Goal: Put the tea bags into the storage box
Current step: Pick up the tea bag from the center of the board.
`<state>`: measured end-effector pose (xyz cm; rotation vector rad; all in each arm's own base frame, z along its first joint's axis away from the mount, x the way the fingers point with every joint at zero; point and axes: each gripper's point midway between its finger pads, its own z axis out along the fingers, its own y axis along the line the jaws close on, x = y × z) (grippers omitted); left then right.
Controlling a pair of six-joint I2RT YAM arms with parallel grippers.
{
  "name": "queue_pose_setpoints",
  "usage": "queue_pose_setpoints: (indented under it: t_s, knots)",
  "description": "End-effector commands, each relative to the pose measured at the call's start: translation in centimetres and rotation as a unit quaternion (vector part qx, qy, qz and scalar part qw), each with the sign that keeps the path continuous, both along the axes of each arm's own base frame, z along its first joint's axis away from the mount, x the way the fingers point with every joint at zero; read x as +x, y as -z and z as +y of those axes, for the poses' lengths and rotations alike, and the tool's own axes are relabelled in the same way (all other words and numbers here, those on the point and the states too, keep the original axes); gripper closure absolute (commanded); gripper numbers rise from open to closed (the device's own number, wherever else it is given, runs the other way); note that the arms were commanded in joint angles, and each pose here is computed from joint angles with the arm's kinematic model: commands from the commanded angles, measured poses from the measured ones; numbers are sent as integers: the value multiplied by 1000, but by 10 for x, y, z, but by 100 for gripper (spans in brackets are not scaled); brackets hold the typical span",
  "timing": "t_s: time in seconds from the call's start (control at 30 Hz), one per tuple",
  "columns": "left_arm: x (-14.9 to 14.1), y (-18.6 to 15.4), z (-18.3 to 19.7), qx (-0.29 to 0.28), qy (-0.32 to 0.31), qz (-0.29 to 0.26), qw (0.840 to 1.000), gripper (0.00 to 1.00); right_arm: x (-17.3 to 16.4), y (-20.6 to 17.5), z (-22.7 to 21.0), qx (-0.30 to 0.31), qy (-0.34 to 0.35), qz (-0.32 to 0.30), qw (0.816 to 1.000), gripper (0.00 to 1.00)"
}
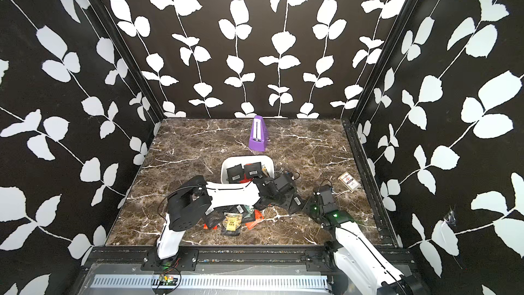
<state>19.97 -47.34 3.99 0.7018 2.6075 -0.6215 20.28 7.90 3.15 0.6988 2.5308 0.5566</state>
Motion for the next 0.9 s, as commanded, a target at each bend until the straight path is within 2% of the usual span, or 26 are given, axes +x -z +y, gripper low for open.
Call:
queue_pose_setpoints:
  t_s: [0.0, 0.47, 0.87]
  knots:
    - [2, -3, -2, 1, -2, 2, 1000, 100, 5, -4, 2, 0, -10, -12, 1000, 52]
    - [-4, 31, 24, 51, -16, 16, 998, 100, 8, 3, 10, 12, -24, -2, 1000, 53]
    - [-7, 38, 35, 66, -18, 18, 997, 100, 9, 13, 13, 21, -22, 3, 1000, 66]
